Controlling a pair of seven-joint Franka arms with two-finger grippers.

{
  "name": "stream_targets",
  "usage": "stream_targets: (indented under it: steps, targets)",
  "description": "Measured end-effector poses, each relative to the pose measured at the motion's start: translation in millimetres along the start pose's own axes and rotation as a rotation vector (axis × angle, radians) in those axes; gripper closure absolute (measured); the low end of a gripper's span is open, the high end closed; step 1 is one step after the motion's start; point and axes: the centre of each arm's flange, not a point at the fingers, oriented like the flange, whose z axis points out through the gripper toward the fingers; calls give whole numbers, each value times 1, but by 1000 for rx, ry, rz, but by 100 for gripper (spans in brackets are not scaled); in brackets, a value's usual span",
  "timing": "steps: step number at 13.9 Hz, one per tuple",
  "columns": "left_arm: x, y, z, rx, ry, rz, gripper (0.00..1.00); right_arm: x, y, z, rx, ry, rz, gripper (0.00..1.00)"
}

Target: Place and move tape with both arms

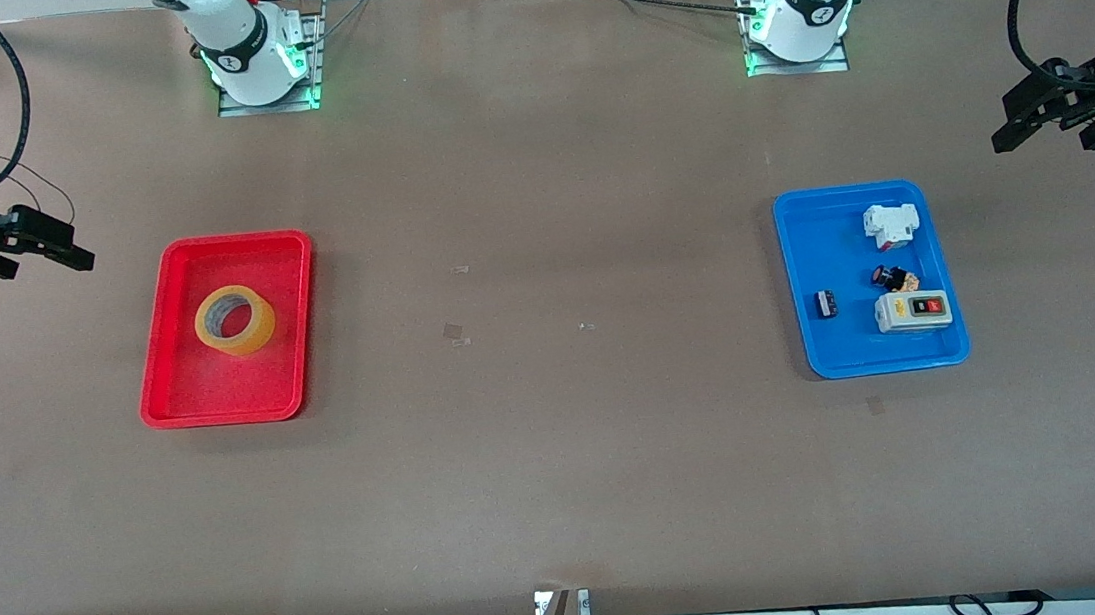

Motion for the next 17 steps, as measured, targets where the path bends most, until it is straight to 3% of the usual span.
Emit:
stream_targets:
  steps: [17]
  targets:
    - [0,0,1,0,-4,-1,0,-1,6,0,15,-4,14,0]
